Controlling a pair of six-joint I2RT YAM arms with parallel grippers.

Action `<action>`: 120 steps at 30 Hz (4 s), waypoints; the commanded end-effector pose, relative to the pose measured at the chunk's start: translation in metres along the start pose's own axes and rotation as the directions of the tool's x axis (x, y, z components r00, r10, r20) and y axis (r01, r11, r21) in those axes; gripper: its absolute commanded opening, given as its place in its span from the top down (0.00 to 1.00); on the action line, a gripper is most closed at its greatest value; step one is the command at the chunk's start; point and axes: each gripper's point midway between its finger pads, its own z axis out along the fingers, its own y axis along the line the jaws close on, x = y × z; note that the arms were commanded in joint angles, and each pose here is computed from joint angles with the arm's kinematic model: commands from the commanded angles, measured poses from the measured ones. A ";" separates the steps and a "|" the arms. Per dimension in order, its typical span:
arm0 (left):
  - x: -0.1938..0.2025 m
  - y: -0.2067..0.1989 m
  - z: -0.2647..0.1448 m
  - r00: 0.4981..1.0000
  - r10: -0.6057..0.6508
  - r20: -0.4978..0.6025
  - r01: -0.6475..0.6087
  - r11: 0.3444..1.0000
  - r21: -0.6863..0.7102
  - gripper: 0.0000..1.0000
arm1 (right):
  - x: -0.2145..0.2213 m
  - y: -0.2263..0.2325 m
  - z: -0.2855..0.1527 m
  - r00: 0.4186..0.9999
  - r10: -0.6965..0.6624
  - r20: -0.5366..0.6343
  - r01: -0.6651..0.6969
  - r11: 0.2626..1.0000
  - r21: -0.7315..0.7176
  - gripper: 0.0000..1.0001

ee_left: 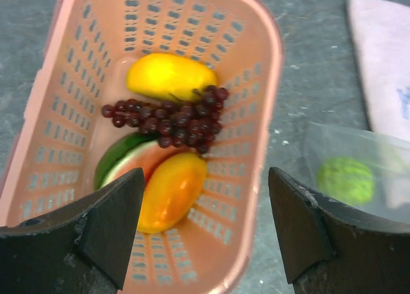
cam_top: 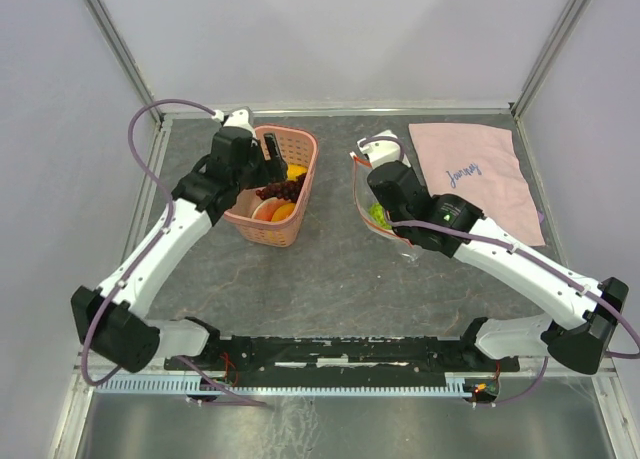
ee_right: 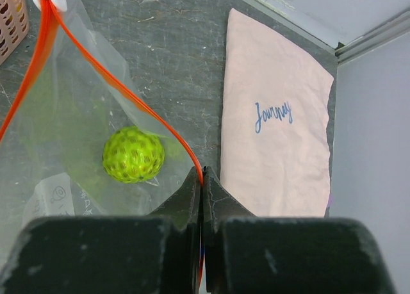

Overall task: Place the food in the zip-top bag and seal the zipper
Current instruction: Pick up the fake fruit from the bin, then place the fake fruit in the zipper food storage bag.

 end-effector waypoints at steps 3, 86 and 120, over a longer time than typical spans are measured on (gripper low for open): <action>0.012 0.027 0.046 0.990 0.050 -0.131 -0.059 0.996 -0.067 0.16 | -0.004 -0.004 0.001 1.000 0.012 0.019 -0.013 1.000 0.024 0.99; -0.013 0.018 0.019 0.995 -0.078 0.065 0.072 0.993 0.093 0.97 | -0.004 0.039 0.003 0.997 0.076 0.004 -0.074 0.981 -0.177 0.99; -0.034 -0.125 -0.151 0.914 -0.357 0.190 0.021 0.512 0.859 0.97 | -0.023 0.083 0.002 0.961 0.273 0.042 -0.239 0.900 -0.366 0.99</action>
